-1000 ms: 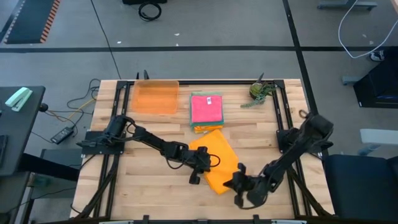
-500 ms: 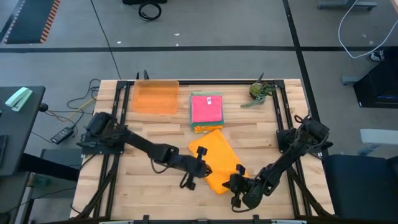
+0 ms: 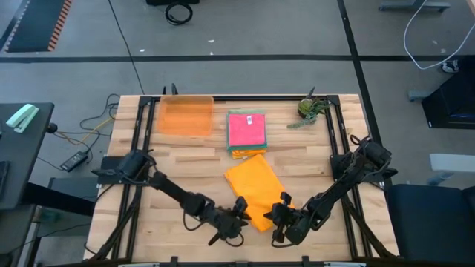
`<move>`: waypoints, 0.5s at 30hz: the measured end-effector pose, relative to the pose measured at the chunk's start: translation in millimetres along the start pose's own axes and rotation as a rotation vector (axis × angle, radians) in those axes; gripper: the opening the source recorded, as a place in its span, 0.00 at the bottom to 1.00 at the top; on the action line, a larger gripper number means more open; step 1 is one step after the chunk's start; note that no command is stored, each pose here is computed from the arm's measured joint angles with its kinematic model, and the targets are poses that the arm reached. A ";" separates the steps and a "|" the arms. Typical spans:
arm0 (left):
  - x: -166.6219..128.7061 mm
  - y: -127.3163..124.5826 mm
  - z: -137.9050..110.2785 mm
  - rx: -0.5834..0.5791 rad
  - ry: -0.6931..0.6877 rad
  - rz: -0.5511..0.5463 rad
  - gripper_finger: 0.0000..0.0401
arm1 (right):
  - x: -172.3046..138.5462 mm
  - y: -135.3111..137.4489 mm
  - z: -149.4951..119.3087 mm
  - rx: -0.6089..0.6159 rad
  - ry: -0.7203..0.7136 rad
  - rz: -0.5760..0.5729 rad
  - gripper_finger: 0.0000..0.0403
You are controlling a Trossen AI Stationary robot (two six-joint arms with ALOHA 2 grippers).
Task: Fold microfiber towels
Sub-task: Fold the orange towel
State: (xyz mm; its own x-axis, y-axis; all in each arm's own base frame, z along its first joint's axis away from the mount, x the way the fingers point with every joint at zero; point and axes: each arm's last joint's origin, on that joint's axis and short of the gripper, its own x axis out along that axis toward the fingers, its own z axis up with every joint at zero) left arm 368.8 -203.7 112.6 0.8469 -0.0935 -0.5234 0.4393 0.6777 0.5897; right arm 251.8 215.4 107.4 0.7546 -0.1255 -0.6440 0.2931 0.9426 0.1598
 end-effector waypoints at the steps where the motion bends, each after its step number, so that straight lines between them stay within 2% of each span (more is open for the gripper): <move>1: -0.2 -0.1 0.1 0.024 0.010 0.016 0.34 | 0.0 0.1 -0.1 0.001 0.003 0.002 0.00; 8: -0.5 -0.8 -2.9 0.143 0.052 0.018 0.43 | -0.1 0.2 -0.1 0.004 0.006 0.005 0.00; 15: 14.2 5.5 -3.1 0.106 0.061 0.031 0.45 | 1.8 -1.4 1.9 0.011 0.004 -0.002 0.00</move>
State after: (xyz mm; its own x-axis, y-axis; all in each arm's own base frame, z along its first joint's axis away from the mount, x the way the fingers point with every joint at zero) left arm 382.3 -199.0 106.5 0.8422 -0.0272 -0.5385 0.4452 0.5985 0.6660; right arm 253.8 213.3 107.5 0.7520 -0.1260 -0.6470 0.3007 0.9391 0.1666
